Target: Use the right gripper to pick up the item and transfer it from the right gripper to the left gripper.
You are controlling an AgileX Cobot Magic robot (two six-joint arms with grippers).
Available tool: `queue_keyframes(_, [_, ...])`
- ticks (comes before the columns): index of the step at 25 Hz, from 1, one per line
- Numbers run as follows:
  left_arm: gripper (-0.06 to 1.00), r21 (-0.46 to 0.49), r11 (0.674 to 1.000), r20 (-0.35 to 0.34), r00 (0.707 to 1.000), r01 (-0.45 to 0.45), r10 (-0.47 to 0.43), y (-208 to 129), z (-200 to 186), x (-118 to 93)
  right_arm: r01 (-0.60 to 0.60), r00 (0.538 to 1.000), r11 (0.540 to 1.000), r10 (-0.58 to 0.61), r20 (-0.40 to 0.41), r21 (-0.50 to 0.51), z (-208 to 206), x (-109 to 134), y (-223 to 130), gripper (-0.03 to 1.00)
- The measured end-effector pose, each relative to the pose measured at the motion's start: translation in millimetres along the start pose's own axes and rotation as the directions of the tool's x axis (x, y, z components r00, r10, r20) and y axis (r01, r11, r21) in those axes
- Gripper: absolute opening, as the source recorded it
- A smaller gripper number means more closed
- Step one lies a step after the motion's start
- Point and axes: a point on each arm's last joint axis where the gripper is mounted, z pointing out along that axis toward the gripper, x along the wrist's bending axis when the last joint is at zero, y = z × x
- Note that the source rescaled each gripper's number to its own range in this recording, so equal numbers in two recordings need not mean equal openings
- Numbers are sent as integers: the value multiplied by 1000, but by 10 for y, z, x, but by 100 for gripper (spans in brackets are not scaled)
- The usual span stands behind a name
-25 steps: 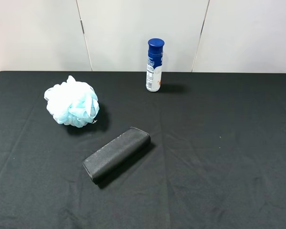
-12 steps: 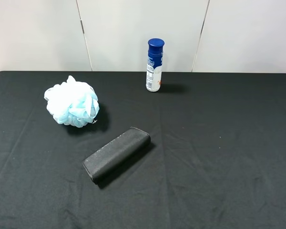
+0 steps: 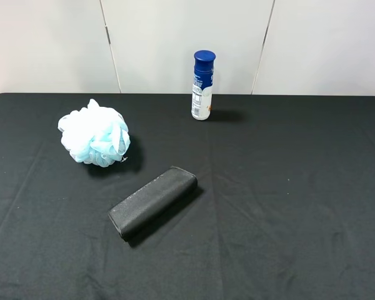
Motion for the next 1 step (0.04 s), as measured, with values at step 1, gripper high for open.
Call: queue_keyframes(1, [100,0,1000,0,1000,1,-1,0,0,0,0,1000,1000,0,0,0,0,0,0,100])
